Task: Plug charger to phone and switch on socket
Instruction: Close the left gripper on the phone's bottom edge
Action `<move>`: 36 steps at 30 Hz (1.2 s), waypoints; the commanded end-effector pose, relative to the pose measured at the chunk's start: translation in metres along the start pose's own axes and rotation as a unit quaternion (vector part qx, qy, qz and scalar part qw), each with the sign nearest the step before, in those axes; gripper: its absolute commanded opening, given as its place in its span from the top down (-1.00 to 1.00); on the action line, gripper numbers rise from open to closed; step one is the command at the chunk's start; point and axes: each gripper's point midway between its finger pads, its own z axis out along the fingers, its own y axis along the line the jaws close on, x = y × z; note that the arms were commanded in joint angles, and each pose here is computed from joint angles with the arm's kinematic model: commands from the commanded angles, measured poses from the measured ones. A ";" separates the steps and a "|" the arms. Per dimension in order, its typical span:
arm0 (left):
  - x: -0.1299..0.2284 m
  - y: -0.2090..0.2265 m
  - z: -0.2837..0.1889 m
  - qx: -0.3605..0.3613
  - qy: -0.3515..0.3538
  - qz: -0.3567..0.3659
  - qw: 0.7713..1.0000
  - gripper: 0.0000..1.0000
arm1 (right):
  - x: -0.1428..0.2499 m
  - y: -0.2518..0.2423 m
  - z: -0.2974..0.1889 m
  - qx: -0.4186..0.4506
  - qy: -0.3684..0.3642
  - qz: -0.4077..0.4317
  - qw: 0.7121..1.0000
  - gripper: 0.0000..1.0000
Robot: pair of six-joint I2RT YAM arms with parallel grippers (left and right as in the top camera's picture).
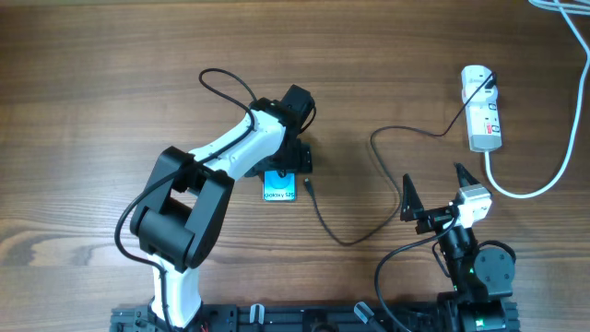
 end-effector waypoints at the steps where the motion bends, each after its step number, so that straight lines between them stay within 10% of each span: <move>1: 0.004 0.009 0.008 -0.025 0.002 0.006 1.000 -0.88 | -0.003 -0.002 -0.001 0.006 -0.007 0.002 1.000 -0.99; 36: 0.016 -0.003 0.008 0.009 0.033 0.031 0.999 -0.99 | -0.003 -0.002 -0.001 0.006 -0.007 0.002 1.000 -0.99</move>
